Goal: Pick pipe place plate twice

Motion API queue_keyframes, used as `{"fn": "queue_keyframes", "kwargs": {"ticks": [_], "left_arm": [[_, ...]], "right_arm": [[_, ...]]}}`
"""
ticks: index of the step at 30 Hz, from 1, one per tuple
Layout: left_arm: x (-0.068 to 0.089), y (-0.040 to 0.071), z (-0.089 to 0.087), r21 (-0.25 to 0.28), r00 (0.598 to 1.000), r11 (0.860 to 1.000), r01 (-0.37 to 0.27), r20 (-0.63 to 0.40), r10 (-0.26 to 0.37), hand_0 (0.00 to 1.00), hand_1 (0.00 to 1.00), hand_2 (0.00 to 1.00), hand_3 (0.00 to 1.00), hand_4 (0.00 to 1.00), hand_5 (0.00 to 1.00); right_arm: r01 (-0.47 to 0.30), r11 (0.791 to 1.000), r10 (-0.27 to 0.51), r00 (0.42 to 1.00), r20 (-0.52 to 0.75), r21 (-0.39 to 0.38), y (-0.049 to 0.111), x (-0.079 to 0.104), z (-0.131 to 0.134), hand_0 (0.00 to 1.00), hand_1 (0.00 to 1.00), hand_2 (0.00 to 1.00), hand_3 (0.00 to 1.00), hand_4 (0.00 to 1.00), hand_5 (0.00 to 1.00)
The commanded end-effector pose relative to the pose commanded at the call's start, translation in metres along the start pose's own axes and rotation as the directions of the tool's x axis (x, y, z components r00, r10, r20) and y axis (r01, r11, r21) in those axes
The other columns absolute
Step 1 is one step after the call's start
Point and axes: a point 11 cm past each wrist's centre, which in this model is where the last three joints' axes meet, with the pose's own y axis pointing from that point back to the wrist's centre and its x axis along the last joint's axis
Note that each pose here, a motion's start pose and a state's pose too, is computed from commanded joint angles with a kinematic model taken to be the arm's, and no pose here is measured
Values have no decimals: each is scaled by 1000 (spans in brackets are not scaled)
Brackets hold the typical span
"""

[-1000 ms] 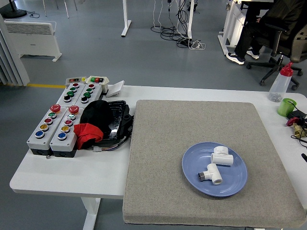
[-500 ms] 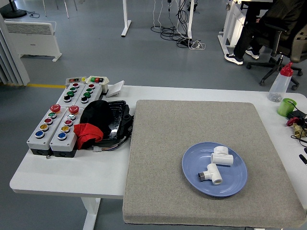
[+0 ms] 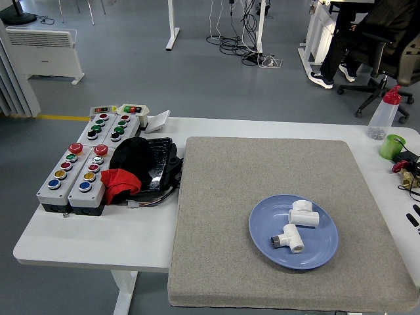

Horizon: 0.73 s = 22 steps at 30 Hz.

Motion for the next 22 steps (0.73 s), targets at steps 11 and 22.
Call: {"fn": "queue_keyframes", "kwargs": {"ticks": [11, 22], "left_arm": [[-1, -1, -3, 7, 1000, 1000, 2, 1, -2, 584, 578, 585, 488, 408, 998], [-1, -1, -5, 12, 1000, 1000, 2, 6, -2, 584, 578, 585, 488, 408, 998]], "right_arm": [[1, 1000, -1, 1000, -12, -14, 1, 2, 3, 740, 691, 695, 716, 489, 839], [-13, 999, 11, 999, -30, -42, 2, 4, 8, 740, 690, 694, 713, 484, 861]]}}
